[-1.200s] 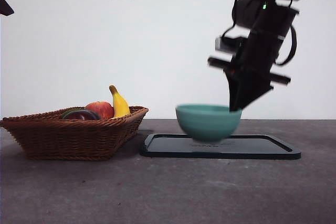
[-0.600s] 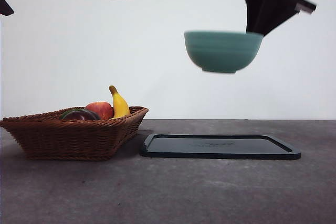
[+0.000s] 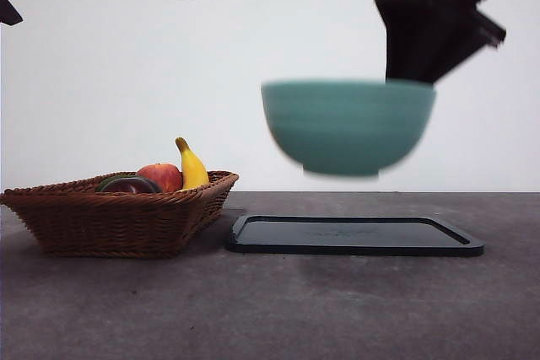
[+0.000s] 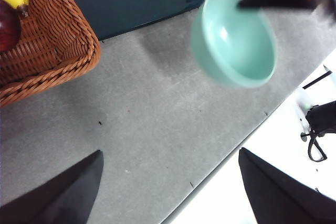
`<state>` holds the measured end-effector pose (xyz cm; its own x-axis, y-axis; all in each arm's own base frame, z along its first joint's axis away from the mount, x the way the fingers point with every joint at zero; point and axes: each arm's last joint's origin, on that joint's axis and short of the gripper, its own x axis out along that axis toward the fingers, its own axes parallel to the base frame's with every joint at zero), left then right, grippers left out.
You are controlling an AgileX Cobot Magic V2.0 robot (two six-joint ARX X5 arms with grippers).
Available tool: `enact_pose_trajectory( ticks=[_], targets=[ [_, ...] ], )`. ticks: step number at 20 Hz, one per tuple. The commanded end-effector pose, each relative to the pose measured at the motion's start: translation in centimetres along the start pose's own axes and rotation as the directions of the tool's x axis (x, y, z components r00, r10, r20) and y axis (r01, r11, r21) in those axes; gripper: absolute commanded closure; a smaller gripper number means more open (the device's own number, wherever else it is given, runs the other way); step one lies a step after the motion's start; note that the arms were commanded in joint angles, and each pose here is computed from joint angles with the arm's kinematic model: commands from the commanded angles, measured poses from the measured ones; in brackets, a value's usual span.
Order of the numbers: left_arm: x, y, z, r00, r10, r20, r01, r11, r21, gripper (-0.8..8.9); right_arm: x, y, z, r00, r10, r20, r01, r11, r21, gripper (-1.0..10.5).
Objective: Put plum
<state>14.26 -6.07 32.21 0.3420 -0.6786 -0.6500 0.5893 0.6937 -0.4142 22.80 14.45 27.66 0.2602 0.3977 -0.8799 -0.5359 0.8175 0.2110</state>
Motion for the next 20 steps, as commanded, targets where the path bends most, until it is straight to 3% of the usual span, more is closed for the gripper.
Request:
enact_pose_trajectory(
  ticks=[1, 12, 20],
  targets=[
    [-0.1, -0.1, 0.3, 1.000, -0.008, 0.008, 0.007, 1.000, 0.025, 4.09, 1.6, 0.5, -0.6, 1.000, 0.013, -0.004, -0.013, 1.000, -0.011, 9.4],
    [-0.1, -0.1, 0.3, 1.000, -0.008, 0.008, 0.007, 1.000, 0.026, 4.09, 6.2, -0.1, -4.2, 0.999, -0.004, -0.035, 0.004, 1.000, 0.001, 9.4],
    [-0.1, -0.1, 0.3, 1.000, -0.008, 0.008, 0.007, 1.000, 0.025, 4.09, 6.7, -0.3, -4.6, 1.000, -0.004, -0.030, 0.004, 1.000, 0.017, 9.4]
  ],
)
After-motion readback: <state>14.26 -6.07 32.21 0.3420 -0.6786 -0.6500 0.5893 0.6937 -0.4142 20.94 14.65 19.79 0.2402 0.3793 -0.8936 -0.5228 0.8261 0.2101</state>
